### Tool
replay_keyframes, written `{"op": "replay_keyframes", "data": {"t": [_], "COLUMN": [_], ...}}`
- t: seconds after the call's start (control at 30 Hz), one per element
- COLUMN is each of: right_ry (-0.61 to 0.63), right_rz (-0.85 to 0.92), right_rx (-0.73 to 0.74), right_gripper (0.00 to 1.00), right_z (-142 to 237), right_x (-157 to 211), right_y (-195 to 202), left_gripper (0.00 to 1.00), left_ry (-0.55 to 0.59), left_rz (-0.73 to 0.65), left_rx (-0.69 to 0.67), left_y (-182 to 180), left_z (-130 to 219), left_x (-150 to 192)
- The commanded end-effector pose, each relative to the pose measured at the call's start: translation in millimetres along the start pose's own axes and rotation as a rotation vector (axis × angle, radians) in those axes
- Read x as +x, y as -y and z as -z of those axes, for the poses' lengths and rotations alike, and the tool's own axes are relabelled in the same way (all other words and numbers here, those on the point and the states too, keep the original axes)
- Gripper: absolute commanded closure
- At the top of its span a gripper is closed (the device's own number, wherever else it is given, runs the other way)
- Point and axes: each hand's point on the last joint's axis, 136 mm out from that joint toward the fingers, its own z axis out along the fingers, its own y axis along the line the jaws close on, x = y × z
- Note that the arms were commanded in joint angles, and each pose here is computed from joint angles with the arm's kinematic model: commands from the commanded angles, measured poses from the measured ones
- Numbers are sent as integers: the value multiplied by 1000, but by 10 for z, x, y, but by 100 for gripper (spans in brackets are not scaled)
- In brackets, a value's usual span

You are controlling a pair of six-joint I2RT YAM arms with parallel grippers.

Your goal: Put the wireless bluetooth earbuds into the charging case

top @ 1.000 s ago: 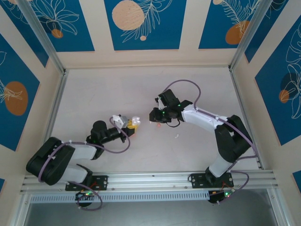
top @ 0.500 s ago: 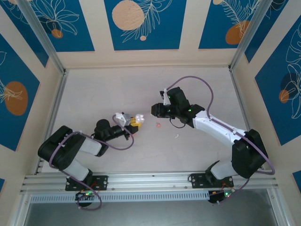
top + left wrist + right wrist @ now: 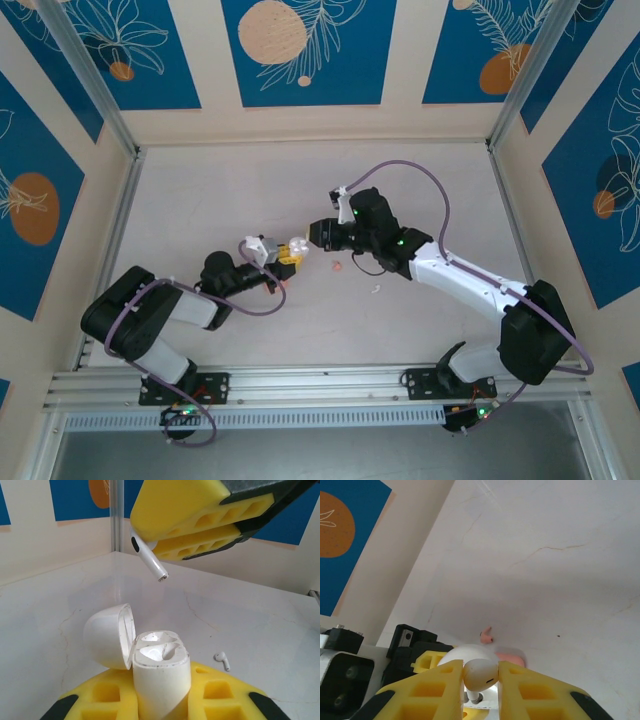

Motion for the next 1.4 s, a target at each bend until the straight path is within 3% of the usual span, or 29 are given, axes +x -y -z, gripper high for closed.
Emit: {"op": "replay_keyframes", "data": {"t": [0.0,1.37], "right_ry": [19,16], "right_rz": [8,78], "right_rx": [-13,33], "right_gripper": [78,78], "right_z": [-40,-161], "right_x": [12,248], "right_y": [-50,-70], "left_gripper": [93,92], "left_ry": [60,144], "left_rz": [-21,0], "left_rx": [23,-25], "left_y": [45,-31], "left_z": [-39,-37], "left_x": [-184,-517]}}
